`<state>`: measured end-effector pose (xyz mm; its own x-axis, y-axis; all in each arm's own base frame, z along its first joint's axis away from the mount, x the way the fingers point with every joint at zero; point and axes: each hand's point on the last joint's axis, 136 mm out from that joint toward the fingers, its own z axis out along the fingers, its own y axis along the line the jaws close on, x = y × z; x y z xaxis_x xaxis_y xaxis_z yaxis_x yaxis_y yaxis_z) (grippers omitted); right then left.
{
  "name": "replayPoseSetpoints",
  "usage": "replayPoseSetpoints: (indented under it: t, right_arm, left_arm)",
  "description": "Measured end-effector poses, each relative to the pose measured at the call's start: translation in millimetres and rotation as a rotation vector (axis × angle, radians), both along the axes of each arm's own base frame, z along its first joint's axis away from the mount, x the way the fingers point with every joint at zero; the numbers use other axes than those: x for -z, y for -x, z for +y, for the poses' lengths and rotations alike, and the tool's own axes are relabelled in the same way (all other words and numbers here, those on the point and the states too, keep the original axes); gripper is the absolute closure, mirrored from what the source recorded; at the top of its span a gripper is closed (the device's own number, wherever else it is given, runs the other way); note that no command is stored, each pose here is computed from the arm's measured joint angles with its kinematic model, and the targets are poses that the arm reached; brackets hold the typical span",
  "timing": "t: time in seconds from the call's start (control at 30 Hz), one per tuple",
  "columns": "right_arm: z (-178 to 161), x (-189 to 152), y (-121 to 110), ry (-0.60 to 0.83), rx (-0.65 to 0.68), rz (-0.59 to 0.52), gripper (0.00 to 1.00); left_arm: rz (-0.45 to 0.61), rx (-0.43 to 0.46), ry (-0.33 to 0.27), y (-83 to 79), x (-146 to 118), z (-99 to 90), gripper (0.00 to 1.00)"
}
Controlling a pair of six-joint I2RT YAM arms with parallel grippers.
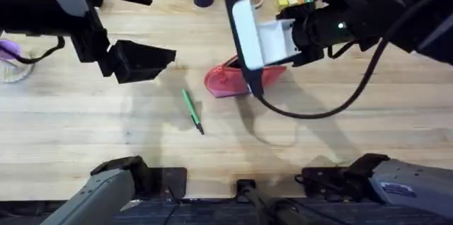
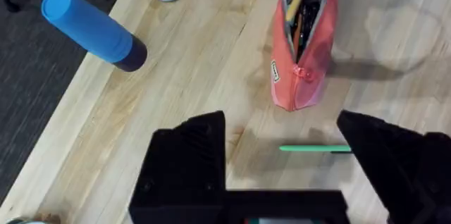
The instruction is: Unzip the bag, pick up the pens from the table one at a time and place them inside, then zip the bag closed.
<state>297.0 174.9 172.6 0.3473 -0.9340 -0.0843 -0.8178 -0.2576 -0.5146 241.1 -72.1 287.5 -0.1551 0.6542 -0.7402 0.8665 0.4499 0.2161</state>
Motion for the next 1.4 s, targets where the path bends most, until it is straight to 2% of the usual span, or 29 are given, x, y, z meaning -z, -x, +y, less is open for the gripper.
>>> replayPoseSetpoints:
  t: [0.27,0.57,0.73,1.0,1.23,1.4]
  right_arm:
    - [4.4,36.0,19.0,0.164,-0.213,0.097,0.971]
    - [12.0,42.6,12.5,0.210,-0.323,0.062,0.970]
    - [11.9,46.4,5.6,0.209,-0.315,0.058,0.970]
    - [13.6,69.2,0.4,0.213,-0.273,0.116,0.970]
    - [22.4,69.7,-13.7,0.144,-0.167,0.095,0.970]
    - [27.6,69.4,-11.4,0.104,-0.143,0.112,0.970]
  left_arm:
    - [0.000,0.001,0.002,0.1,-0.2,-0.3,0.007]
    - [-0.001,0.002,0.004,0.1,-0.4,-0.6,0.007]
    - [0.000,0.002,0.004,0.2,-0.4,-0.6,0.007]
    - [0.000,0.002,0.004,0.2,-0.4,-0.6,0.007]
    - [0.000,0.002,0.004,0.2,-0.4,-0.6,0.007]
    - [0.000,0.002,0.004,0.2,-0.4,-0.6,0.007]
